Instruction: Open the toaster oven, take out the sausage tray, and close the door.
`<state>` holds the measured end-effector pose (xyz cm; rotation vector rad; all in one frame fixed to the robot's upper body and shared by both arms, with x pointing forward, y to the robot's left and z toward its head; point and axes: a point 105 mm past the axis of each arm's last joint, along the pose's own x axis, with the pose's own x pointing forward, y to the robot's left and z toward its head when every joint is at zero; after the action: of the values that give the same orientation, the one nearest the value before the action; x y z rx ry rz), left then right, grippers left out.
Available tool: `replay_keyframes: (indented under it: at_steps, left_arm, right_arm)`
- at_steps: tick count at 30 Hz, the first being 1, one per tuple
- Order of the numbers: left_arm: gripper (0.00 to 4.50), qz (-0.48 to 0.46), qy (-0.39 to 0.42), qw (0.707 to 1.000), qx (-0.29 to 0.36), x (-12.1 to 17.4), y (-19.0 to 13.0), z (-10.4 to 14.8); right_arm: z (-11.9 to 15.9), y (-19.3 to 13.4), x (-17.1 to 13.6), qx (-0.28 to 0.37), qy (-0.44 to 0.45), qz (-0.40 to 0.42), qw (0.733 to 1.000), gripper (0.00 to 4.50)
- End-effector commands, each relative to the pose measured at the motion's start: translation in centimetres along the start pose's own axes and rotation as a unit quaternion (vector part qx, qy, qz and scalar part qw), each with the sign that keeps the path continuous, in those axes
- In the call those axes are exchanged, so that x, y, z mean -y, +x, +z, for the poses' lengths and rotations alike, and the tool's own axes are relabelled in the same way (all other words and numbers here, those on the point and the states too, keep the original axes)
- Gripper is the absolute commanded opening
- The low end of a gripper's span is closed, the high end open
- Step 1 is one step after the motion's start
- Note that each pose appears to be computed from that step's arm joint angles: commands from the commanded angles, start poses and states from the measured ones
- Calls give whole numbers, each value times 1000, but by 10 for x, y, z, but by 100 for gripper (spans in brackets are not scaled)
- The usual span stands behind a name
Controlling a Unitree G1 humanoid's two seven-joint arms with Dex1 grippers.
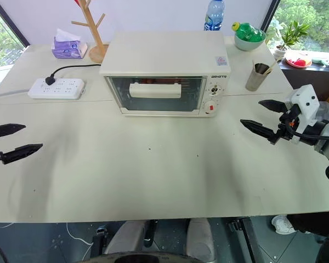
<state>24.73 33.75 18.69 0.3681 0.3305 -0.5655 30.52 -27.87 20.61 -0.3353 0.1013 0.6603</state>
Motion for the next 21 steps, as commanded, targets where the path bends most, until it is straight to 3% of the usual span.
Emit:
replay_keyframes:
  at_steps: [1,11,14,21]
  left_arm:
    - [449,-6,26,1000,3,3,-7,9]
    - [449,5,-11,999,47,-1,-5,23]
    - [449,-20,-32,995,87,6,-3,45]
    - [449,-110,-12,982,150,34,18,100]
  right_arm:
    - [10,1,4,19,-16,-10,1000,450]
    - [9,4,4,27,-5,-18,999,450]
    - [12,8,-6,27,-1,1,1000,450]
    - [49,32,-52,75,31,99,992,450]
